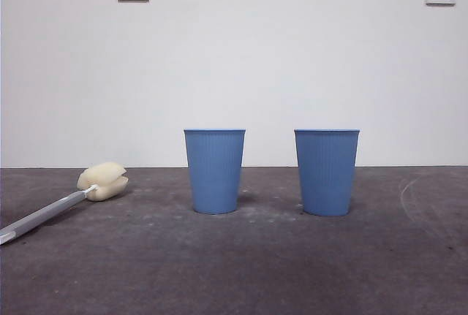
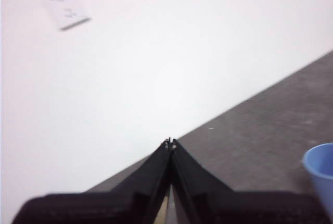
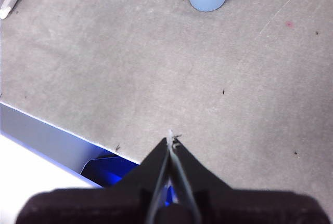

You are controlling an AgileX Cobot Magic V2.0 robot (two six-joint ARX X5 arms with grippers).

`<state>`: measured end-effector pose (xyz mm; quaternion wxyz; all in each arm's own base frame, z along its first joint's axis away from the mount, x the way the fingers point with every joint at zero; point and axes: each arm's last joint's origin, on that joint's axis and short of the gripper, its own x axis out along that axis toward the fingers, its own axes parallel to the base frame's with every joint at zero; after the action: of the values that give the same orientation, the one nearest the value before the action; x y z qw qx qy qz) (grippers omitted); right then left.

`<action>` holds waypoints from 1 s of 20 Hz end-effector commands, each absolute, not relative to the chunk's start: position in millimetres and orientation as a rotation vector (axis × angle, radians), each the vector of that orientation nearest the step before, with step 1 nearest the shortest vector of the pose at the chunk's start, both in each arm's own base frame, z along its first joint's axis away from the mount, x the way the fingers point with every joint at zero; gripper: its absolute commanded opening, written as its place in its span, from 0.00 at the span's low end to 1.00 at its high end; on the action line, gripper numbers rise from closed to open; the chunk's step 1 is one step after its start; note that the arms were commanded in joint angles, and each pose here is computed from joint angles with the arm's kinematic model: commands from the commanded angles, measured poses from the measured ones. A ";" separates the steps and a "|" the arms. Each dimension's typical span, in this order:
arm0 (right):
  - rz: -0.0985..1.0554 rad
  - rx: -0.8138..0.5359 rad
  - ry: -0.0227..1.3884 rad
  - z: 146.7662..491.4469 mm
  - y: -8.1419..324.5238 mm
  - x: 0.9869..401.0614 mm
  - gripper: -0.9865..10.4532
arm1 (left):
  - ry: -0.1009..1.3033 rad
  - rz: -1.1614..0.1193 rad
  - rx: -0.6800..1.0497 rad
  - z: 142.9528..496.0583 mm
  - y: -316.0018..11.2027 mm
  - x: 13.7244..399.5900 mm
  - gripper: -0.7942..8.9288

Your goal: Pick up the cup brush,pick up the cup,insert the brush into the cup,clean the cup,put the cup brush back,put the cup back to the fixed position on the table

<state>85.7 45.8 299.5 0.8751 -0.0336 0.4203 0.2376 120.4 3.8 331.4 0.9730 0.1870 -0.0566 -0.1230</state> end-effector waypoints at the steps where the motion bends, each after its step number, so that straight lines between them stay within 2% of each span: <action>1: 0.498 -0.071 0.874 299.9 46.1 86.0 0.09 | -0.102 -0.190 0.377 291.0 6.8 114.6 0.08; 5: 0.498 -0.071 0.875 299.9 46.1 86.0 0.09 | -0.061 -0.143 0.303 225.0 7.1 106.4 0.08; 9: 0.498 -0.071 0.874 299.9 46.1 86.0 0.09 | -0.025 -0.109 0.264 183.4 7.6 102.4 0.08; 12: 0.498 -0.071 0.874 299.9 46.1 86.0 0.09 | -0.012 -0.111 0.224 166.7 7.2 100.1 0.08; 17: 0.498 -0.072 0.875 299.8 46.1 86.0 0.09 | 0.121 -0.132 0.187 152.8 6.3 95.6 0.08; 20: 0.498 -0.071 0.874 299.9 46.1 86.0 0.09 | 0.134 -0.126 0.060 152.4 6.1 95.5 0.08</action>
<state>86.1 46.0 299.3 0.8746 -0.0338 0.4215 0.2374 95.1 6.1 154.4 0.9939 0.0600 0.0656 -0.0648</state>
